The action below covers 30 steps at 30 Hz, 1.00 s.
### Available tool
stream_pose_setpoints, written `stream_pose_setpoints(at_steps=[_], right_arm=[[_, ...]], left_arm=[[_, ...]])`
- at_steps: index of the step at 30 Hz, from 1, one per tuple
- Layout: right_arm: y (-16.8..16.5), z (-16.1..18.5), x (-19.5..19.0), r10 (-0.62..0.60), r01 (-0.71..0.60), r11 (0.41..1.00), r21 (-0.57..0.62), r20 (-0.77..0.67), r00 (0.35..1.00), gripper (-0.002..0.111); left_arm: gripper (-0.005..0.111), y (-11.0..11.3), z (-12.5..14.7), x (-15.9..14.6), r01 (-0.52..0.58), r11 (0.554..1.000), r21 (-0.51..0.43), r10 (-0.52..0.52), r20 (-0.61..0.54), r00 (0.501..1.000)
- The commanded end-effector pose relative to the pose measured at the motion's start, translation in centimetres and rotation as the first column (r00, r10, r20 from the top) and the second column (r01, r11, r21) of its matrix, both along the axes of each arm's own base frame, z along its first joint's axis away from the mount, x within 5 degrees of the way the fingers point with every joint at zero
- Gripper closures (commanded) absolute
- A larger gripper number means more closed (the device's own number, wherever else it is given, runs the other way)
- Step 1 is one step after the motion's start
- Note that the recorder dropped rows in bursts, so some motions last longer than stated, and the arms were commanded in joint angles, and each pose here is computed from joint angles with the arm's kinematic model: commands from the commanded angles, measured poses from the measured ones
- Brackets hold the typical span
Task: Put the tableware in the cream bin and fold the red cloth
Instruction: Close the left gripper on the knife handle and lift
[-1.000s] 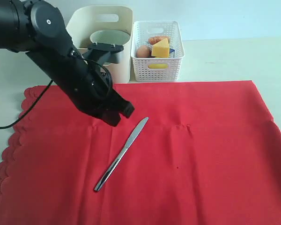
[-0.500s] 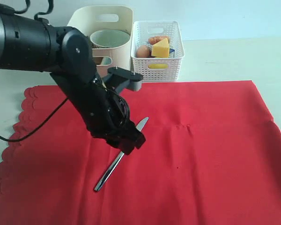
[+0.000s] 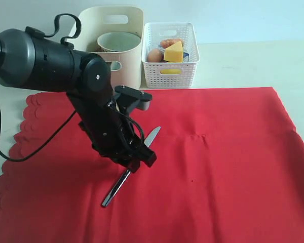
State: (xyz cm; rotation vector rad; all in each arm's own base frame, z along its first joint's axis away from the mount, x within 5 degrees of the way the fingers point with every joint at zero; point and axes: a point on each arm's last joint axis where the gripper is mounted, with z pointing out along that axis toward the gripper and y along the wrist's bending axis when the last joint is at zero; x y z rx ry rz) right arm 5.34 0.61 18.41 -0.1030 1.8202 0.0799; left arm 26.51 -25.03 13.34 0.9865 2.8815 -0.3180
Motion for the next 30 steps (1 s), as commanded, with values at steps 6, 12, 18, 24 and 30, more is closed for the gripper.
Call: stream_pose_setpoints(at_steps=[6,12,18,24,30], right_arm=[[0.0,0.0,0.0,-0.005,0.005,1.000,0.001,0.012,1.000,0.108],[0.0,0.0,0.0,-0.005,0.005,1.000,0.001,0.012,1.000,0.108],[0.0,0.0,0.0,-0.005,0.005,1.000,0.001,0.012,1.000,0.108],[0.0,0.0,0.0,-0.005,0.005,1.000,0.001,0.012,1.000,0.108],[0.0,0.0,0.0,-0.005,0.005,1.000,0.001,0.012,1.000,0.108]], left_arm=[[0.061,-0.7,-0.4,-0.5,0.008,1.000,-0.005,-0.008,0.013,1.000],[0.061,-0.8,-1.3,-0.4,0.007,1.000,0.011,-0.007,0.001,1.000],[0.061,-0.8,-2.2,-0.2,0.013,1.000,0.024,-0.013,0.006,1.000],[0.063,-0.7,-3.1,-0.2,0.024,0.999,0.049,-0.024,-0.005,1.000],[0.107,-0.6,-3.1,-0.1,0.047,0.997,0.066,-0.048,0.010,0.999]])
